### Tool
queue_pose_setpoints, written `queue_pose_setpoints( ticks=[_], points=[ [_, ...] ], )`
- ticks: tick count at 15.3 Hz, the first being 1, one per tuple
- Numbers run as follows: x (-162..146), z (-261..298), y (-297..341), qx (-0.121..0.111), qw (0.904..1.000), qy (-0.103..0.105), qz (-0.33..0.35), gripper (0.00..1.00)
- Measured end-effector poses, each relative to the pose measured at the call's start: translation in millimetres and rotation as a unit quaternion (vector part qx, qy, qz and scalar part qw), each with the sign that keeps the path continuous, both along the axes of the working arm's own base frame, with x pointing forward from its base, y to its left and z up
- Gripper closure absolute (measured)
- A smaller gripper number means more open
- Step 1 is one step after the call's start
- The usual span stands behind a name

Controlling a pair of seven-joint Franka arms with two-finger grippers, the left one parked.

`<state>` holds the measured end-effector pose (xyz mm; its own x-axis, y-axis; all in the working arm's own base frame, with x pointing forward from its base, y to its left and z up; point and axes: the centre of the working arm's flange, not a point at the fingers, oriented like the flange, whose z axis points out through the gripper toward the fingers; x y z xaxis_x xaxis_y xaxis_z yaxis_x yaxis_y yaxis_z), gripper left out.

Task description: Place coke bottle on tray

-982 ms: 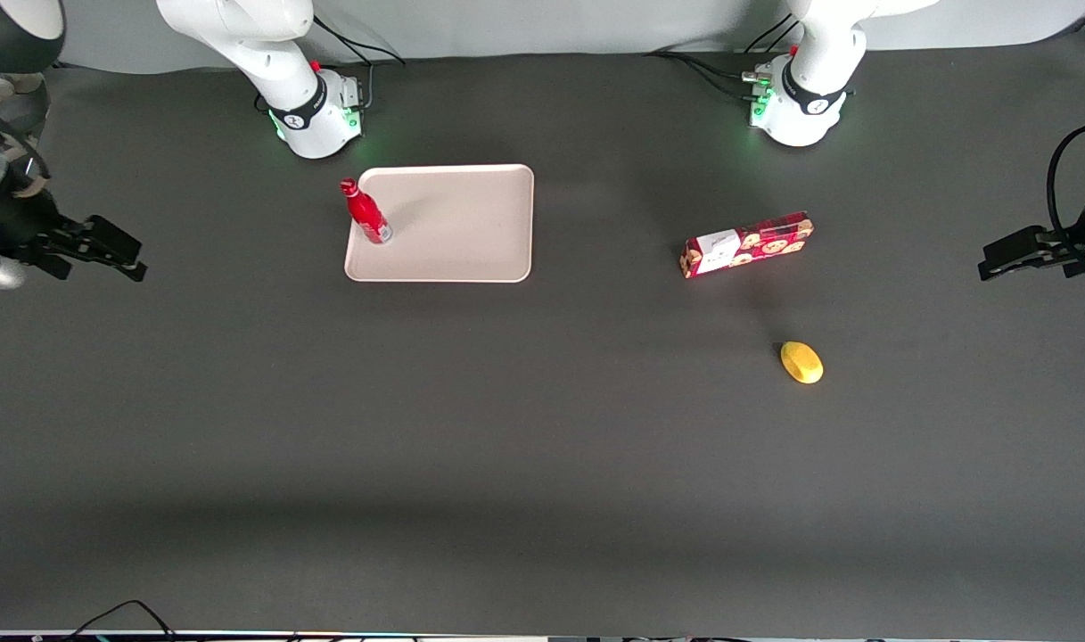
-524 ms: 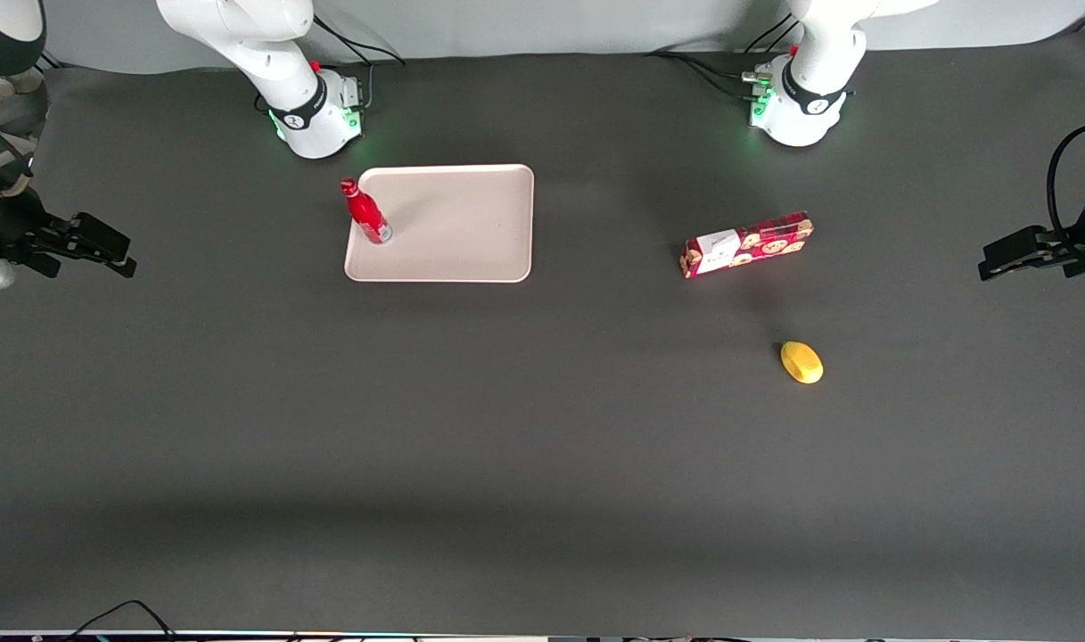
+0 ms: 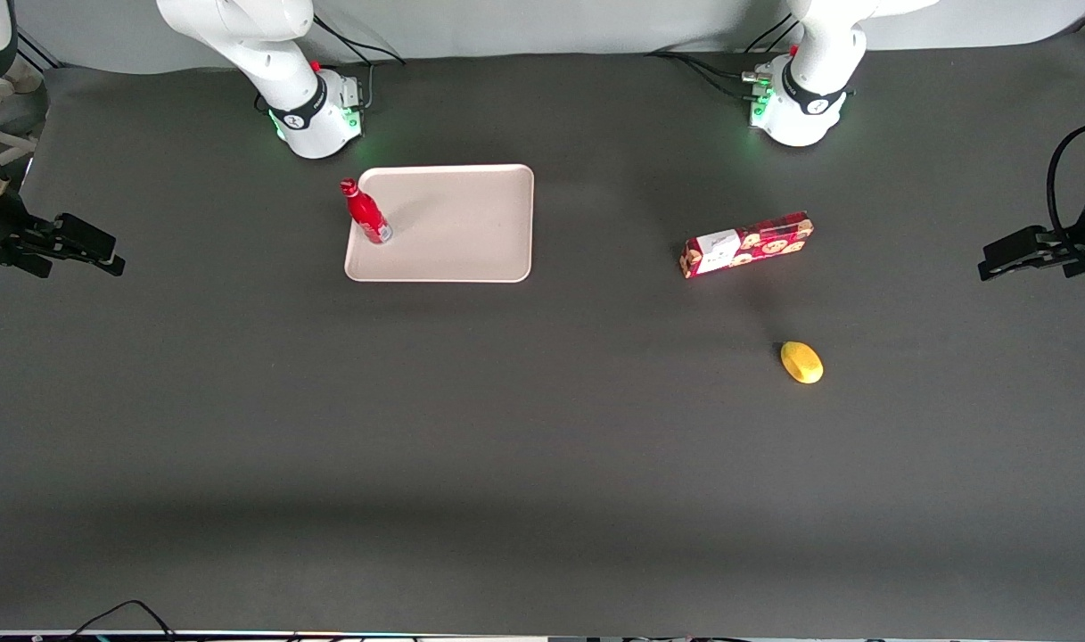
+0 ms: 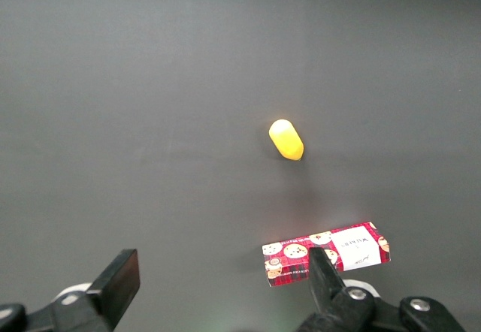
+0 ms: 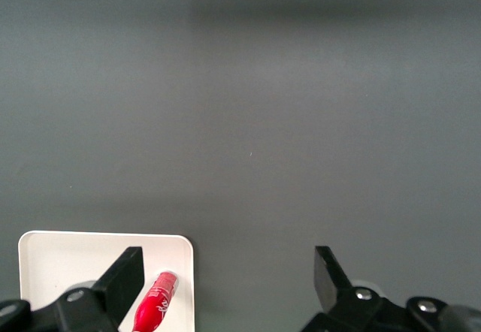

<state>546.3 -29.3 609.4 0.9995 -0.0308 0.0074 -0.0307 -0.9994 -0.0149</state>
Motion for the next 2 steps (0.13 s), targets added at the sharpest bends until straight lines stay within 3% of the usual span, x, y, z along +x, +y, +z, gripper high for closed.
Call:
queue_pose_setpoints(
  ticks=[2],
  points=[
    [0.7,-1.7,-0.2,0.002,1.0000,0.002,0.000,0.00]
  ],
)
